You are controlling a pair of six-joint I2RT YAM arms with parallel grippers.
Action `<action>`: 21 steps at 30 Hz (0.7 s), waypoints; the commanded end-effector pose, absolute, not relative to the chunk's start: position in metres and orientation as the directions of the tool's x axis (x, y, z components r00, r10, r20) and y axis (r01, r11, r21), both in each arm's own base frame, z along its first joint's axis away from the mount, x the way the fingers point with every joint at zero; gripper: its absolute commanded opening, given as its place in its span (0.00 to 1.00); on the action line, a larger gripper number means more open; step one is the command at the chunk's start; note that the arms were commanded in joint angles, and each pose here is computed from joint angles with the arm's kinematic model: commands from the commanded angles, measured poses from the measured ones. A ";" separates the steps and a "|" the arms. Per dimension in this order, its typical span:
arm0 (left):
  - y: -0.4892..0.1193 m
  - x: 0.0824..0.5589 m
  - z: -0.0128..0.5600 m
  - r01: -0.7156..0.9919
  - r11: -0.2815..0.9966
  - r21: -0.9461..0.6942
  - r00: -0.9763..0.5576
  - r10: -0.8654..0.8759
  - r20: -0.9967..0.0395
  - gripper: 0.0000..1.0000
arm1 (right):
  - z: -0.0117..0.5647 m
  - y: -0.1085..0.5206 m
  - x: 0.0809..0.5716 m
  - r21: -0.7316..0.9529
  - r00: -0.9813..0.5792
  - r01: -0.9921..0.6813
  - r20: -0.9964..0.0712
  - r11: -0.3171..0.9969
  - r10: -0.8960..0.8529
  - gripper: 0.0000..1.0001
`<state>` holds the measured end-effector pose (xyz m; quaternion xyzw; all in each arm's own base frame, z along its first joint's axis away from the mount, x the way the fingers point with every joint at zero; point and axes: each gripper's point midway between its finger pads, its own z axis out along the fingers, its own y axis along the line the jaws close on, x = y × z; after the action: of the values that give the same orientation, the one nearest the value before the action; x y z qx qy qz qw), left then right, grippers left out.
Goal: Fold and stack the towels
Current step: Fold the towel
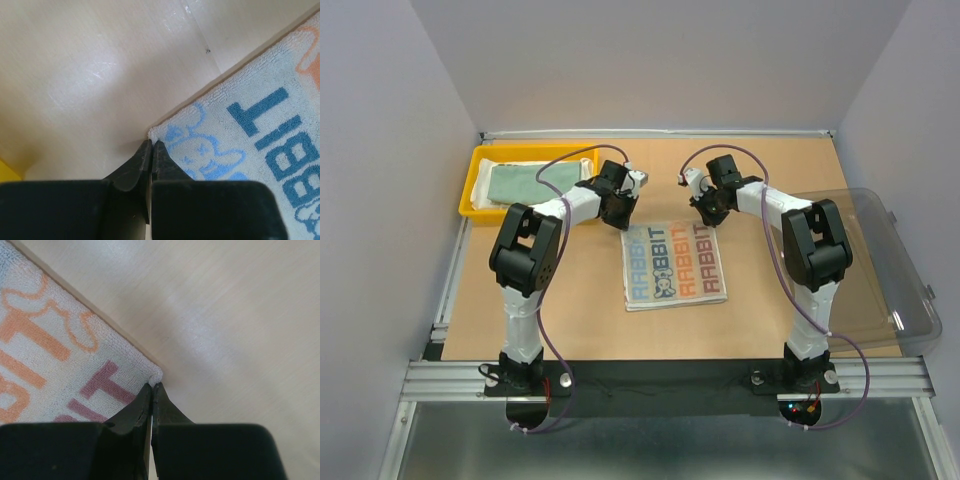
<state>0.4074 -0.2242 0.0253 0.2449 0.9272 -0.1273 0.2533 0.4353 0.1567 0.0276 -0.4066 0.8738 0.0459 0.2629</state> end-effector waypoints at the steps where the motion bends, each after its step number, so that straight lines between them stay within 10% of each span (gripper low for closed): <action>1: -0.200 0.388 -0.007 0.503 0.858 -0.103 -0.805 0.422 -0.417 0.00 | 0.025 0.144 0.432 -0.167 -0.557 -0.713 -0.454 0.681 -0.695 0.01; 21: -0.215 0.403 0.111 0.565 0.821 -0.088 -0.627 0.357 -0.692 0.00 | 0.111 0.140 0.429 -0.200 -0.551 -0.558 -0.637 0.806 -0.540 0.01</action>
<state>0.4129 -0.2227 0.0914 0.2652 0.8959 -0.1411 0.3274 0.4340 0.1515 0.0999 -0.3483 0.8730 0.0237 0.3405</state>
